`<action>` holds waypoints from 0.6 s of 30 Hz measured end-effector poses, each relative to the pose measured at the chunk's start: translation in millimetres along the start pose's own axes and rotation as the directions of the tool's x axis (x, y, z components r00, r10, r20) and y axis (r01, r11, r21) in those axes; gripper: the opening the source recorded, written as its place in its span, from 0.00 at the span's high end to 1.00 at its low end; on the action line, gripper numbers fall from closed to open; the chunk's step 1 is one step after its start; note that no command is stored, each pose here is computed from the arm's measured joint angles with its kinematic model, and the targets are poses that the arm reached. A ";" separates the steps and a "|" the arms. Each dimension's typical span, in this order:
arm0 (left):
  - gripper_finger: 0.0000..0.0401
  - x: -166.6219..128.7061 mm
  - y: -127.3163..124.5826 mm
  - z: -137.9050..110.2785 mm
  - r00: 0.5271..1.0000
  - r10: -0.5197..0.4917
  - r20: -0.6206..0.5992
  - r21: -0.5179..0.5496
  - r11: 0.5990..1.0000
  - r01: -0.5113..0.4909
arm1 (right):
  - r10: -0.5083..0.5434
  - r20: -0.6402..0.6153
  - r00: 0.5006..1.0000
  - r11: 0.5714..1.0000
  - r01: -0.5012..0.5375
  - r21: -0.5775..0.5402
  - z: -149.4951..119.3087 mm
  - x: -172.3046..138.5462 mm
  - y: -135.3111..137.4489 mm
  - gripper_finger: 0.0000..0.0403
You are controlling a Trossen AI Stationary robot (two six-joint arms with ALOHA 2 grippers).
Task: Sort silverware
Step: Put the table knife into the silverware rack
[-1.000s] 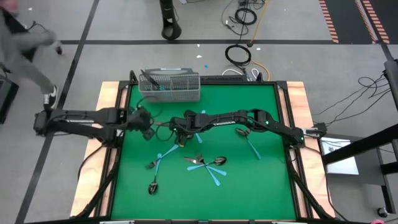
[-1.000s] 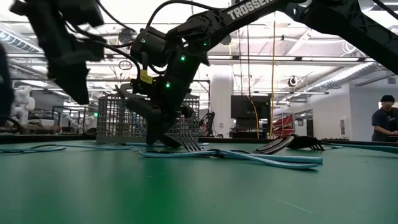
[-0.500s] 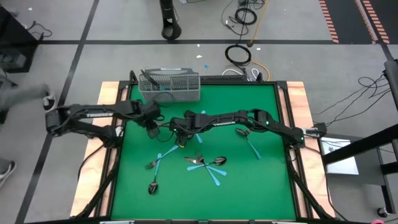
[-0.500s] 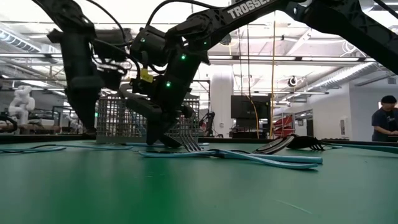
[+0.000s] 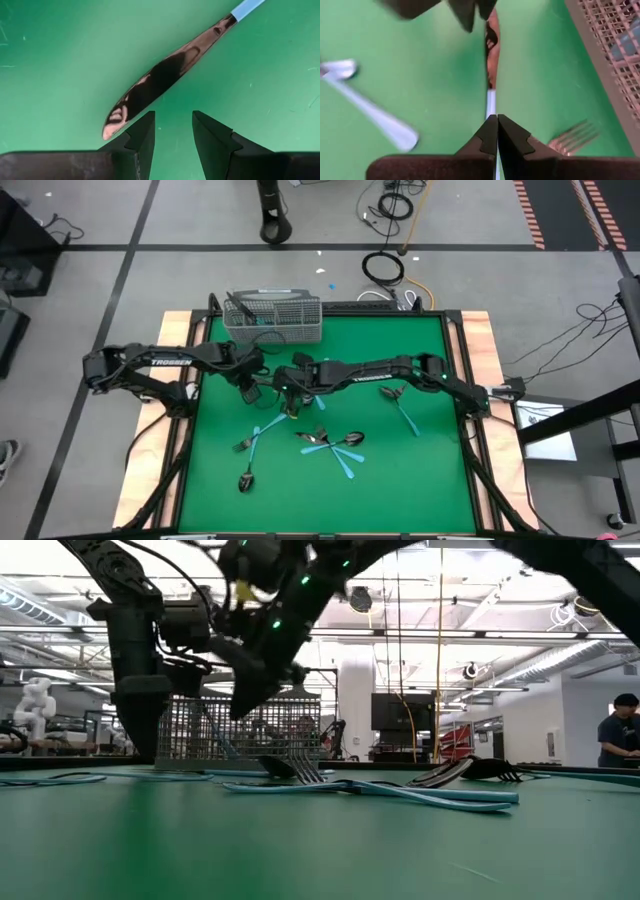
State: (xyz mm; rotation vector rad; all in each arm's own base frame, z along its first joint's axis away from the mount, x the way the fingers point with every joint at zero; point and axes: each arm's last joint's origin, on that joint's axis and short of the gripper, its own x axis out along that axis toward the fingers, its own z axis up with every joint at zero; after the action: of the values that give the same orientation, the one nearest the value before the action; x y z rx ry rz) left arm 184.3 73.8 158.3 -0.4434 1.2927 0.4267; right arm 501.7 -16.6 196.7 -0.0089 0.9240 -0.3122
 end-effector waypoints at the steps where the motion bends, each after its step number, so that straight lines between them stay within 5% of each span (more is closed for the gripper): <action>1: 0.67 0.0 0.0 0.3 1.000 0.000 0.003 0.000 1.000 0.000 | -0.002 0.005 1.000 1.000 0.002 -0.003 -3.5 -5.1 0.5 1.00; 5: 0.67 0.0 -0.2 1.2 1.000 -0.002 0.012 0.002 1.000 0.002 | 0.008 0.073 0.997 0.999 -0.012 0.045 -31.7 -16.7 -1.9 1.00; 11: 0.67 0.0 -0.6 3.0 0.999 -0.005 0.032 0.019 1.000 0.005 | 0.126 0.233 0.964 0.965 -0.173 0.197 -68.4 -14.5 -22.6 1.00; 18: 0.67 -5.4 -2.9 9.8 0.998 -0.024 0.061 0.021 1.000 0.023 | 0.117 0.125 0.985 0.968 -0.142 0.208 -88.7 6.1 -22.2 1.00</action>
State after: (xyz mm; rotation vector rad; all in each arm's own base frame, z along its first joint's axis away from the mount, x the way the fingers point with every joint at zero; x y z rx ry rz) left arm 192.6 76.4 165.9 -0.4246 1.2306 0.4042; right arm 429.6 -28.3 141.3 0.2316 0.7720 -0.2861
